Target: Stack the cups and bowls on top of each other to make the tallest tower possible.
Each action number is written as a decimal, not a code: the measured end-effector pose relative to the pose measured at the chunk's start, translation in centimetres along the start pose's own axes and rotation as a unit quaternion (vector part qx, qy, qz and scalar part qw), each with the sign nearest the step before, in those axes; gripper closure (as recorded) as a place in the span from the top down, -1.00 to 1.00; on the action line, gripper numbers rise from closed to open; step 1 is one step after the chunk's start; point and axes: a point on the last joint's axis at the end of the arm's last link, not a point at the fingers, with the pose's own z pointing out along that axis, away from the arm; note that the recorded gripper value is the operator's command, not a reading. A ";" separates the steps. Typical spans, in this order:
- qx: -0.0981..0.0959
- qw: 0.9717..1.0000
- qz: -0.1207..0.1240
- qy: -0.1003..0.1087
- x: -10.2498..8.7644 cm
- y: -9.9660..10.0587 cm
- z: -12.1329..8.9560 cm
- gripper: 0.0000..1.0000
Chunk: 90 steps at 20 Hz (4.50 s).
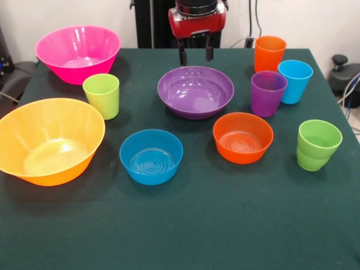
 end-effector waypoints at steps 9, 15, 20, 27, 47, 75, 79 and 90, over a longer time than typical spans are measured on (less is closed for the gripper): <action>-0.014 1.000 -0.014 -0.008 -2.3 -1.2 -1.6 1.00; -0.014 0.999 -0.017 -0.024 -3.2 -3.0 -2.3 1.00; -0.001 0.999 -0.029 -0.035 -3.4 -4.5 -2.4 1.00; 0.018 0.997 -0.056 -0.040 -3.2 -5.1 -2.1 1.00; 0.050 0.993 -0.104 -0.036 -1.1 -7.3 0.6 1.00; 0.030 0.995 -0.084 -0.051 1.2 -12.9 1.1 1.00; 0.029 0.995 -0.084 -0.052 1.1 -12.8 1.1 1.00; 0.027 0.995 -0.082 -0.052 1.0 -12.7 1.0 1.00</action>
